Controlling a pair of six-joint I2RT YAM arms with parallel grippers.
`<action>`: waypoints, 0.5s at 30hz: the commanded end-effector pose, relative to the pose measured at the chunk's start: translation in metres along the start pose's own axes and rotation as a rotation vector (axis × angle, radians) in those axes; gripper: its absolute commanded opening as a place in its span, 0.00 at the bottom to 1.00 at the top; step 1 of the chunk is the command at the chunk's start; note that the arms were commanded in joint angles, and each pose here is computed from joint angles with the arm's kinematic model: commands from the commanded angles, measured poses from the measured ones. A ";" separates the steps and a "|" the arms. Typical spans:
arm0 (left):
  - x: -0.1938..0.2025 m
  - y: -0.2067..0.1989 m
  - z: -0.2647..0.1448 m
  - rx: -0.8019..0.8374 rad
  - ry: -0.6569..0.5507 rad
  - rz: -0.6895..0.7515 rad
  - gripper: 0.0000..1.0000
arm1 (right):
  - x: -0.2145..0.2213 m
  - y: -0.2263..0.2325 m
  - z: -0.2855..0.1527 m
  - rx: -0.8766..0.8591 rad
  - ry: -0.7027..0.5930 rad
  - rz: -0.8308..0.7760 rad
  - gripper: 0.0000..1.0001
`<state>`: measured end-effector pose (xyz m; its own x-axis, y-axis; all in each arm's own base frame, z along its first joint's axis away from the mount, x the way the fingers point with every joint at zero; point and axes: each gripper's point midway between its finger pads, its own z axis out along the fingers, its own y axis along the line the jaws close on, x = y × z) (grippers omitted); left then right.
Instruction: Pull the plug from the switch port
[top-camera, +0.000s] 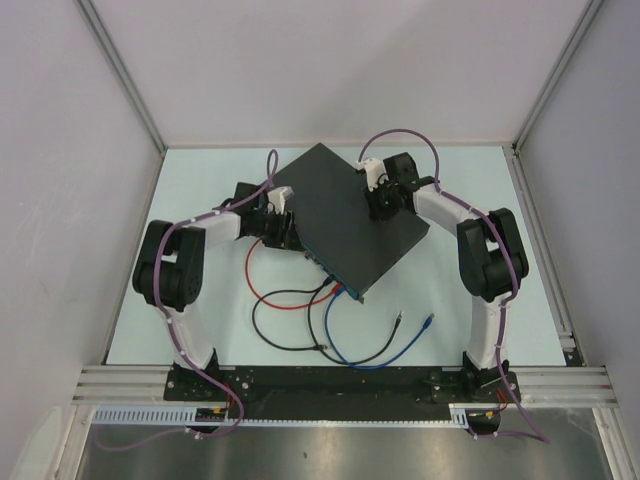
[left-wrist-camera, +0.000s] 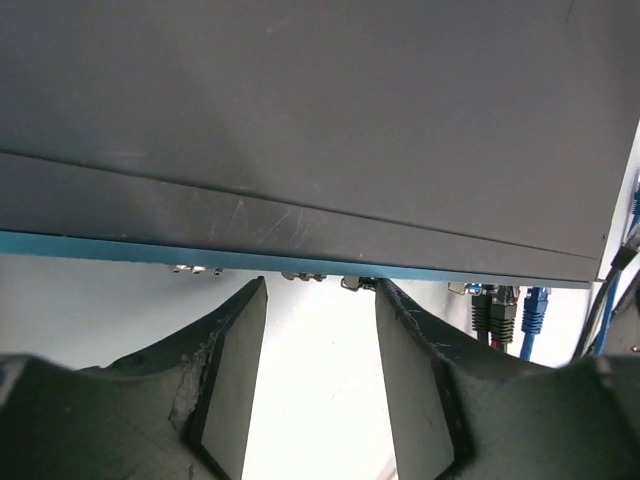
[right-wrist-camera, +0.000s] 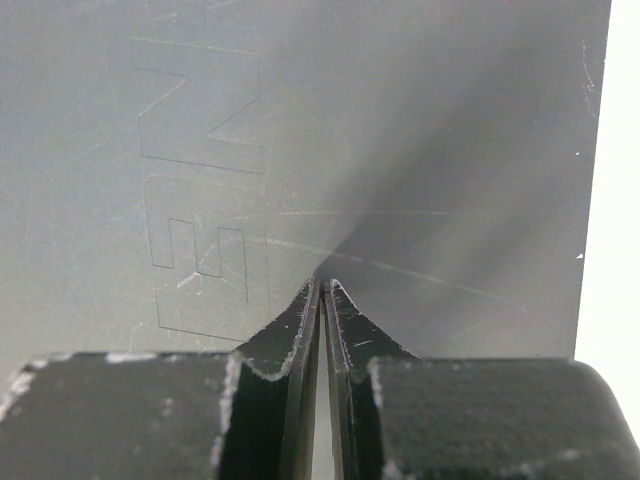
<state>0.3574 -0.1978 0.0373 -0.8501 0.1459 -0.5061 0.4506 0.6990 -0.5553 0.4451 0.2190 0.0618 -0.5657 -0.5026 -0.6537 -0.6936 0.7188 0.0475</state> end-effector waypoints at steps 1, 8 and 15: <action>-0.016 -0.016 0.005 0.075 -0.026 0.077 0.52 | 0.088 0.005 0.024 -0.017 0.263 0.048 0.11; -0.008 -0.035 0.004 0.180 0.007 0.082 0.45 | 0.090 0.005 0.025 -0.018 0.265 0.052 0.11; -0.003 -0.033 0.010 0.208 0.015 0.058 0.41 | 0.091 0.004 0.027 -0.020 0.265 0.056 0.11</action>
<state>0.3427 -0.2154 0.0435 -0.8555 0.1779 -0.4863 0.4860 0.5998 -0.6356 0.4455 0.2182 0.0613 -0.5674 -0.5011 -0.6534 -0.6922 0.7201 0.0489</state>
